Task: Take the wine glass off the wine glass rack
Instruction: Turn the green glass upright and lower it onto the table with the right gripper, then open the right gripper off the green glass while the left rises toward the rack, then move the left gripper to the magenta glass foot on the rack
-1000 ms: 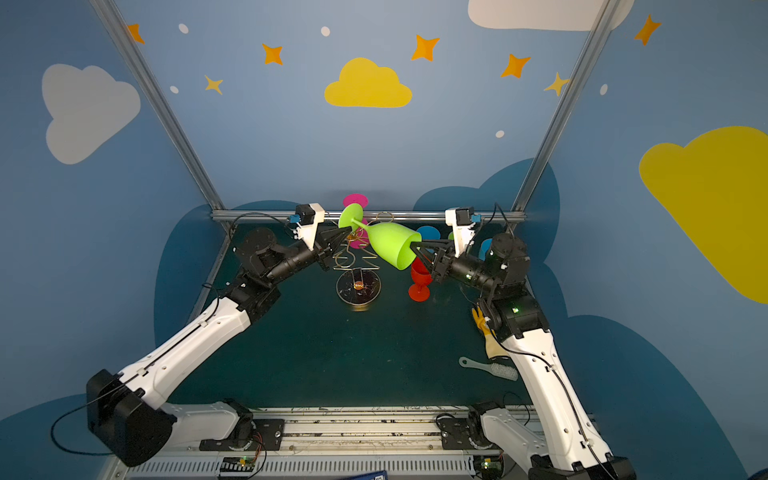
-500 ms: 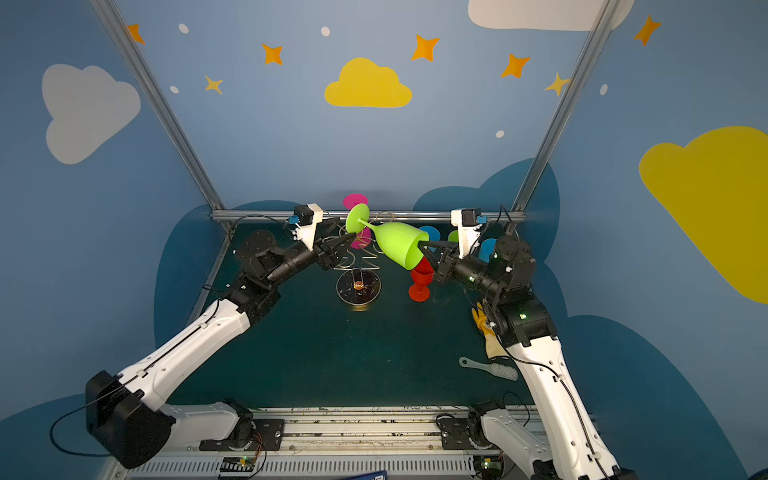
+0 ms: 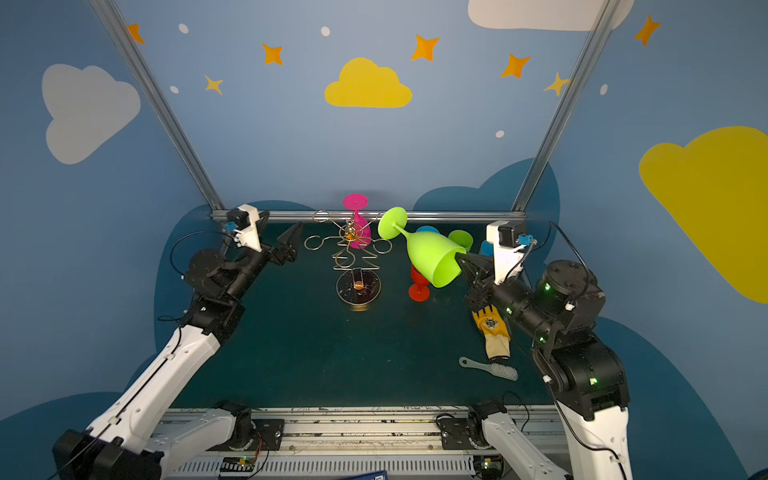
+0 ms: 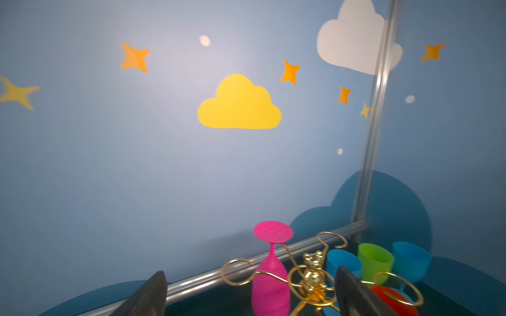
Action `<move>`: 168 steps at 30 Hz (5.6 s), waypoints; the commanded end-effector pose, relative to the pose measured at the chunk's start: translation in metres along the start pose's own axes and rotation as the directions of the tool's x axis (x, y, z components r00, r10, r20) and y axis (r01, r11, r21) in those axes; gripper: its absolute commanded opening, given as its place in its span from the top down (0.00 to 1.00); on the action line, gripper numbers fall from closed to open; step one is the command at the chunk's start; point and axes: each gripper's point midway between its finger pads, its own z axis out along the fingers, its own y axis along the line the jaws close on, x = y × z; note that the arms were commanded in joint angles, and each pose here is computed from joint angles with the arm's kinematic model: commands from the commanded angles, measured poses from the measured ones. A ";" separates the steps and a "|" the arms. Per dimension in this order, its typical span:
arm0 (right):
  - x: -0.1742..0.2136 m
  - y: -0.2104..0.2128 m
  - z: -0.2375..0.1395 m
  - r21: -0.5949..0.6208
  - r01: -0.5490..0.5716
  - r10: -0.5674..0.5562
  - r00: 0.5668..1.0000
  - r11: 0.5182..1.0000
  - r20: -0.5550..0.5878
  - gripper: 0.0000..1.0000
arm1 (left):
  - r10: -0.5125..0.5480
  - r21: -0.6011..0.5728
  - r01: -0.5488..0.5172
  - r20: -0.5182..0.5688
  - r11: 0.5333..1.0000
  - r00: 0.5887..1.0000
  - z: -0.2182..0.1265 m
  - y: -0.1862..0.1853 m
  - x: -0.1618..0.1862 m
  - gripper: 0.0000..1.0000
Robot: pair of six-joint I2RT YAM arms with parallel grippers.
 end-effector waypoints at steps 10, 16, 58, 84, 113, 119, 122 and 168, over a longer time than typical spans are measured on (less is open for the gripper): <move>0.113 -0.028 -0.017 0.186 -0.044 0.125 0.885 0.982 -0.448 1.00 | -0.096 -0.241 0.095 0.007 0.966 0.995 -0.033 0.081 0.039 0.09; 0.169 -0.033 0.009 0.195 -0.118 0.213 0.775 0.974 -0.595 1.00 | -0.116 -0.318 0.104 -0.021 0.942 0.993 -0.040 0.097 0.052 0.11; 0.274 -0.066 0.156 0.321 -0.066 0.317 0.423 0.945 -0.849 0.96 | -0.145 -0.376 0.120 -0.037 0.919 0.989 -0.046 0.112 0.060 0.10; 0.212 -0.055 0.154 0.239 -0.174 0.295 0.608 0.955 -0.737 0.53 | -0.157 -0.406 0.128 -0.040 0.905 0.987 -0.048 0.120 0.062 0.10; 0.156 -0.070 0.095 0.236 -0.136 0.219 0.902 0.962 -0.371 0.23 | -0.496 0.031 0.610 -0.550 0.792 0.672 0.144 0.065 0.078 0.21; 0.163 -0.070 0.087 0.249 -0.135 0.222 0.904 0.959 -0.366 0.22 | -0.421 0.057 0.591 -0.646 0.805 0.636 0.190 0.040 0.111 0.23; 0.165 -0.071 0.082 0.257 -0.137 0.227 0.904 0.957 -0.363 0.22 | -0.390 0.076 0.597 -0.690 0.799 0.610 0.204 0.023 0.124 0.24; 0.170 -0.075 0.068 0.288 -0.124 0.226 0.909 0.949 -0.352 0.22 | -0.294 0.185 0.668 -0.791 0.721 0.537 0.208 -0.049 0.166 0.57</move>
